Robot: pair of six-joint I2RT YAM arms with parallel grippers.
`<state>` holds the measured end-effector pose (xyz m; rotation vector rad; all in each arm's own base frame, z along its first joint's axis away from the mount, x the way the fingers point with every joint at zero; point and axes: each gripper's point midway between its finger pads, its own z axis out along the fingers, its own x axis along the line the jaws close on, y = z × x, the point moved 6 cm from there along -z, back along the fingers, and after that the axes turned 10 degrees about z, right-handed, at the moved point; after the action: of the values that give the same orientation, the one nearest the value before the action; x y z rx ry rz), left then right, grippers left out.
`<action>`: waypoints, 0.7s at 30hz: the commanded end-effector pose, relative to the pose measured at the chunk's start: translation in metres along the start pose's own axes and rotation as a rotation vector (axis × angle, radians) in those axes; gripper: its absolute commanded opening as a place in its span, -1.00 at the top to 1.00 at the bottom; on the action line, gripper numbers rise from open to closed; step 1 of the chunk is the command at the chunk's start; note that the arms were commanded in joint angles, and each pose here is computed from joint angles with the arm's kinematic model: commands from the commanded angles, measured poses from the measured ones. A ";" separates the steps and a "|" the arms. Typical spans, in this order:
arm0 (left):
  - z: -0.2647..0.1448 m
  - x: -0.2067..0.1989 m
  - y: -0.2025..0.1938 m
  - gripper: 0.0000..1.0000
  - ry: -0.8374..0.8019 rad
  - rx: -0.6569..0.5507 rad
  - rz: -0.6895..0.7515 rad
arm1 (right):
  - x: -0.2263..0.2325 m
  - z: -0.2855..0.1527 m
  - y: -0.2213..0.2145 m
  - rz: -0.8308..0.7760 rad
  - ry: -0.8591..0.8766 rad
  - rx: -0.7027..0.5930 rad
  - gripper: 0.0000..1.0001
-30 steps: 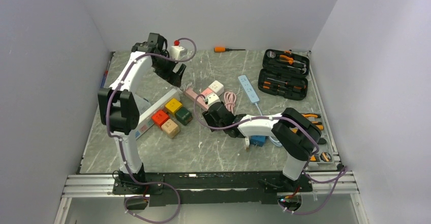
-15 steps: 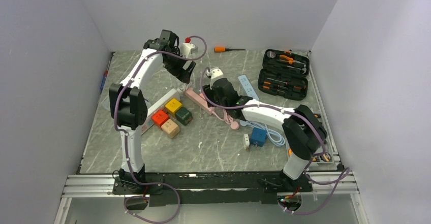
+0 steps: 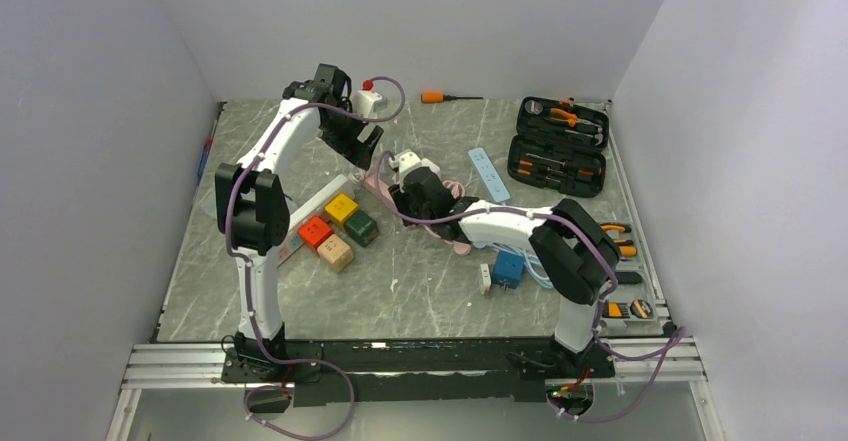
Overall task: Pull the plug off the socket
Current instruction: Remove the plug from the socket.
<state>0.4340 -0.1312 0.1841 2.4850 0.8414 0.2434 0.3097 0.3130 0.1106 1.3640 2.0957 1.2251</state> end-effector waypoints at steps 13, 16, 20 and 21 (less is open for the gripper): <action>-0.022 -0.003 0.010 -0.98 0.033 -0.049 0.039 | -0.008 0.005 -0.017 -0.117 -0.127 0.022 0.01; -0.022 -0.004 0.009 -0.98 0.031 -0.051 0.038 | -0.008 0.003 -0.014 -0.131 -0.125 0.008 0.00; -0.022 -0.005 0.007 -0.98 0.031 -0.051 0.034 | -0.007 0.009 -0.017 -0.151 -0.116 0.016 0.45; -0.023 -0.006 0.007 -0.98 0.029 -0.051 0.034 | -0.005 0.011 -0.019 -0.160 -0.113 0.020 0.56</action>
<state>0.4294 -0.1297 0.1787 2.4983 0.8395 0.2290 0.3039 0.3077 0.0839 1.2543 2.1343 1.0416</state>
